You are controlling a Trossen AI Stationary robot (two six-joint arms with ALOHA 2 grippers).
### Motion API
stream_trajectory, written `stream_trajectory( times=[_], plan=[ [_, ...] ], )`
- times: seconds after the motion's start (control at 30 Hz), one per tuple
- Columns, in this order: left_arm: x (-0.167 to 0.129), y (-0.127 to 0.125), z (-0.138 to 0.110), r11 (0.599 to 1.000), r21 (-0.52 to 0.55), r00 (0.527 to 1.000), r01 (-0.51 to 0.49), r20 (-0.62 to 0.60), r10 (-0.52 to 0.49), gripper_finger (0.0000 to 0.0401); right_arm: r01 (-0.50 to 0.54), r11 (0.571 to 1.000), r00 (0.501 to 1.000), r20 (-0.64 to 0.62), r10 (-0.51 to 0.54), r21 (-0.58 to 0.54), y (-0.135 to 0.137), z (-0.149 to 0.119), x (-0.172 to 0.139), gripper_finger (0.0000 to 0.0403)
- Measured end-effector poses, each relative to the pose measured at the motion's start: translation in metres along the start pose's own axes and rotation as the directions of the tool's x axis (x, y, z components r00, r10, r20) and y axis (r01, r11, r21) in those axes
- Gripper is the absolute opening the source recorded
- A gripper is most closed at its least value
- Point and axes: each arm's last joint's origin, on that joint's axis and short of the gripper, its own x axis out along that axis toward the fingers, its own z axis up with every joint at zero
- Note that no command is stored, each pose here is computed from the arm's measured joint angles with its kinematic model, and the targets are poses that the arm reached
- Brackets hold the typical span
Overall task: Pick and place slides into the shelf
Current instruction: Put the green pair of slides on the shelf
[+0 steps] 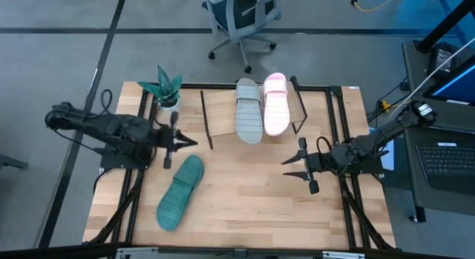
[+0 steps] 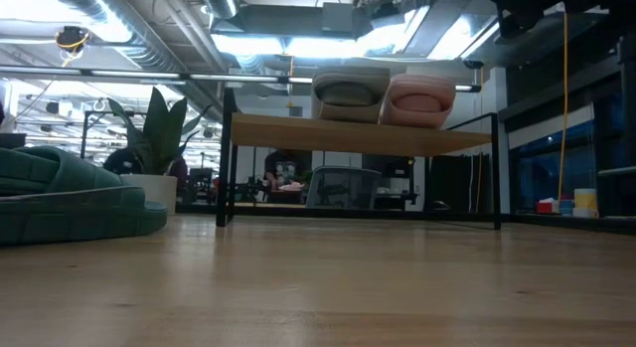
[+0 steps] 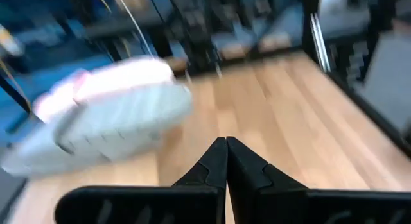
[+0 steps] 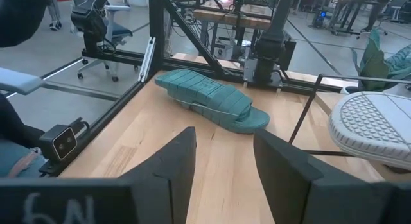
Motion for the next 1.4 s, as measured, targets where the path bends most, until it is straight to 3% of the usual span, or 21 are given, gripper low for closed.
stream_trajectory(
  times=[0.17,0.3,0.4,0.6,0.77,0.93,1.13,1.4],
  plan=[
    [0.013,-0.015,0.009,0.994,0.083,0.982,0.067,-0.180,-0.051,0.0000,0.000,1.000,1.000,0.000,0.000,-0.026,0.000,0.000,0.000,0.0158],
    [0.017,-0.030,0.011,0.980,0.188,0.935,0.062,-0.356,0.009,0.0000,0.000,1.000,1.000,-0.001,0.000,-0.028,0.000,0.000,0.000,0.0158],
    [0.013,-0.043,0.013,0.983,0.179,0.906,0.033,-0.422,0.046,0.0000,0.000,1.000,1.000,-0.003,0.000,-0.027,0.000,0.000,0.000,0.0158],
    [0.011,-0.079,0.005,0.982,0.186,0.883,0.011,-0.463,0.078,0.0000,0.000,0.999,1.000,-0.003,0.000,-0.049,0.000,0.000,0.000,0.0158],
    [0.021,-0.104,-0.013,0.983,0.180,0.824,-0.043,-0.549,0.137,0.0000,0.000,0.998,1.000,0.001,0.000,-0.055,0.000,0.000,0.000,0.0158],
    [0.039,-0.125,-0.030,0.965,0.263,0.770,-0.018,-0.612,0.181,0.0000,0.001,0.999,1.000,0.002,-0.001,-0.047,0.000,0.000,0.000,0.0158],
    [0.051,-0.130,-0.039,0.962,0.268,0.740,-0.056,-0.636,0.220,0.0000,0.002,0.999,1.000,0.019,-0.001,-0.039,0.000,0.002,0.000,0.0158],
    [0.052,-0.129,-0.037,0.967,0.246,0.747,-0.064,-0.630,0.210,0.0000,0.003,0.999,1.000,0.028,-0.002,-0.035,0.000,0.003,0.000,0.0158]
  ],
)
